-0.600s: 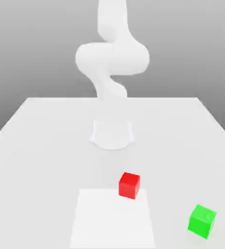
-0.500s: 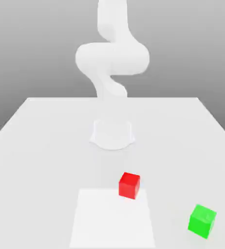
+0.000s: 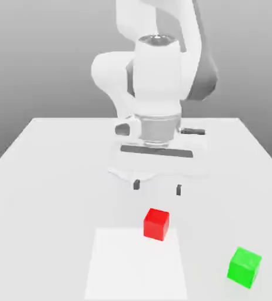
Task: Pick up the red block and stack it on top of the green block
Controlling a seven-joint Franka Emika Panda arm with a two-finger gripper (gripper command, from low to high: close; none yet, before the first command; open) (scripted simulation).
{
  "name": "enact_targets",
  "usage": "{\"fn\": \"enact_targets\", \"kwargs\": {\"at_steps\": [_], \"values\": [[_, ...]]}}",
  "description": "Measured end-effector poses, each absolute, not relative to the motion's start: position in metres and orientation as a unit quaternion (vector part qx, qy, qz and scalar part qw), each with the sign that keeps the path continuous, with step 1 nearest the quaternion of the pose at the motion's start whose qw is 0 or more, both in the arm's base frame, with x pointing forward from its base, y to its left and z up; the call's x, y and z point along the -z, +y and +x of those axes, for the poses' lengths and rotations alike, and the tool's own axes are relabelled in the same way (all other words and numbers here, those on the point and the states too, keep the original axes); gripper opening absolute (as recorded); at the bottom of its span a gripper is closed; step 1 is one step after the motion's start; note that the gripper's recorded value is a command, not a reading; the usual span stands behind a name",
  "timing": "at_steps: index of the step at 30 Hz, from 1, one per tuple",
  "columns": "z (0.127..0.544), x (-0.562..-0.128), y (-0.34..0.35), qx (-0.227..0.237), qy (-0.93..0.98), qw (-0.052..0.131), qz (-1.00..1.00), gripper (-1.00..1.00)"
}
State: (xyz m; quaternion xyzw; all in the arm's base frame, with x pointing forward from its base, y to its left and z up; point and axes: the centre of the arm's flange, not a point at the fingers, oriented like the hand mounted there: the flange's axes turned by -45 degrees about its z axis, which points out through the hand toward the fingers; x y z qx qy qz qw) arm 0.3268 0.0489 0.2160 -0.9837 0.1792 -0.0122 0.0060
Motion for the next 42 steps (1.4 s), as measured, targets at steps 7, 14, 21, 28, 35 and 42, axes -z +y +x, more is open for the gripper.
{"fn": "enact_targets", "kwargs": {"at_steps": [7, 14, 21, 28, 35, 42], "values": [[0.322, -0.176, 0.05, 0.002, 0.183, 0.004, -0.983, 0.0], [0.316, -0.143, 0.05, 0.0, 0.184, 0.001, -0.983, -1.0], [0.316, -0.143, 0.05, 0.001, 0.185, 0.001, -0.983, -1.0], [0.322, -0.174, 0.052, 0.002, 0.182, 0.005, -0.983, -1.0], [0.318, -0.202, 0.051, 0.001, 0.184, 0.002, -0.983, -1.0], [0.356, -0.217, 0.081, -0.005, 0.137, -0.009, -0.991, -1.0]]}}
